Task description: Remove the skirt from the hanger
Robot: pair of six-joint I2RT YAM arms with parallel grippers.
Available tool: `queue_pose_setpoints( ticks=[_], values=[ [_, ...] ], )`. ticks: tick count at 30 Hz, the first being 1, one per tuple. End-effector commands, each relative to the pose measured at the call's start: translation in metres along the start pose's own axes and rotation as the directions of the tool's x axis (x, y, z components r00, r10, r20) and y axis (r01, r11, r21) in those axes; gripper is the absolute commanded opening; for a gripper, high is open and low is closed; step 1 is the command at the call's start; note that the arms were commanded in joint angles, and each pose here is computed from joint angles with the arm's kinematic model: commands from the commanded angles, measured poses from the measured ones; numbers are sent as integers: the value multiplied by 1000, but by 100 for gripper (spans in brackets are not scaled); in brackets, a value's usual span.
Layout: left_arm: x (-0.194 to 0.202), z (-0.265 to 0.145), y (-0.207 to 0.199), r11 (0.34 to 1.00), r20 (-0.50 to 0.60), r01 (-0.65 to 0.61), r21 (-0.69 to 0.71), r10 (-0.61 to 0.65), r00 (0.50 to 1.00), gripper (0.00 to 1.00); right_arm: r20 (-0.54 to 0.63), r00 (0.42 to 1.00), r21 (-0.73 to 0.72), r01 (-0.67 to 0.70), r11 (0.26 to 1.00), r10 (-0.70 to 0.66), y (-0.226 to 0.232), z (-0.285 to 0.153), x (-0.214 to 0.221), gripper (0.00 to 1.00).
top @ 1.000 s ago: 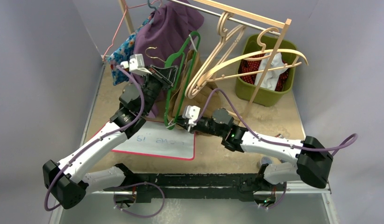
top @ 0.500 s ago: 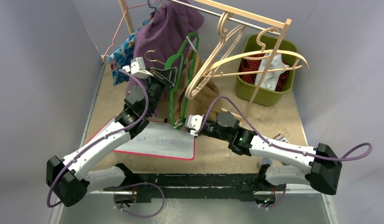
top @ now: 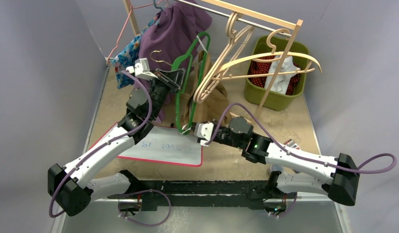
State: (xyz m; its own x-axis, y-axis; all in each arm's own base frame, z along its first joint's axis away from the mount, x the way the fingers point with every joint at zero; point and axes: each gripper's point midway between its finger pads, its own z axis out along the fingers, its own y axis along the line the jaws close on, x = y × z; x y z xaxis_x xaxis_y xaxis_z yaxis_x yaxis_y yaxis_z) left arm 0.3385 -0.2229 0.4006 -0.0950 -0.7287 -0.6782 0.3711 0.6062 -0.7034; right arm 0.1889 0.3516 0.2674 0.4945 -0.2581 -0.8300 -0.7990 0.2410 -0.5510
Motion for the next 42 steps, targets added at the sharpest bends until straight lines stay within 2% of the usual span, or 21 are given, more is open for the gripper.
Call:
queue_pose_setpoints(
  ticks=[1,4,6,8,11,14,17,21,23,25,27,30,33,35,37,39,42],
  values=[
    [-75,-16,-66,961,254,-77,265,8,967,0,130,978,-164,-141,976,163,33,-13,-35,12],
    [-76,-15,-71,953,270,-102,285,22,963,0,169,952,-240,-210,948,254,51,-20,-42,11],
    [-81,-11,-66,968,268,-75,241,7,963,0,153,948,-236,-238,942,278,53,-21,-37,14],
    [-89,-7,-51,989,284,14,144,-55,957,0,109,959,-163,-242,957,261,46,-17,-19,19],
    [-94,-9,-37,983,292,170,72,-184,939,0,-16,967,-14,-256,967,256,26,-4,12,18],
    [-94,-13,-36,970,296,224,97,-243,924,0,-69,970,-22,-233,972,231,24,11,17,20],
    [-96,-13,-50,963,299,197,186,-246,922,0,-77,972,-91,-230,969,223,34,25,16,21],
    [-105,-22,-81,946,309,62,318,-165,937,0,-38,974,-107,-225,968,223,39,21,12,21],
    [-109,-25,-87,944,334,-15,328,-101,937,0,10,973,-136,-226,965,229,44,9,3,22],
    [-109,-23,-93,941,338,-94,325,-23,941,0,67,963,-198,-243,949,261,55,-4,-12,31],
    [-108,-19,-96,934,342,-148,325,30,939,0,134,950,-204,-252,946,282,54,-13,-25,33],
    [-108,-16,-98,929,357,-145,340,16,934,0,196,923,-205,-292,934,331,52,-13,-37,16],
    [-111,-14,-97,935,371,-143,326,13,928,0,129,935,-221,-297,929,330,55,-5,-29,11],
    [-118,-13,-90,955,371,-70,287,-43,928,0,69,941,-167,-316,934,331,48,0,-16,4],
    [-121,-15,-85,967,351,-28,253,-64,934,0,41,938,-40,-342,939,344,29,-1,-5,2],
    [-120,-20,-81,974,321,-5,226,-69,945,0,52,933,51,-358,932,355,15,-7,-1,12],
    [-104,-25,-67,988,228,22,153,-57,972,0,92,900,161,-436,886,426,0,-21,2,34]
  ],
)
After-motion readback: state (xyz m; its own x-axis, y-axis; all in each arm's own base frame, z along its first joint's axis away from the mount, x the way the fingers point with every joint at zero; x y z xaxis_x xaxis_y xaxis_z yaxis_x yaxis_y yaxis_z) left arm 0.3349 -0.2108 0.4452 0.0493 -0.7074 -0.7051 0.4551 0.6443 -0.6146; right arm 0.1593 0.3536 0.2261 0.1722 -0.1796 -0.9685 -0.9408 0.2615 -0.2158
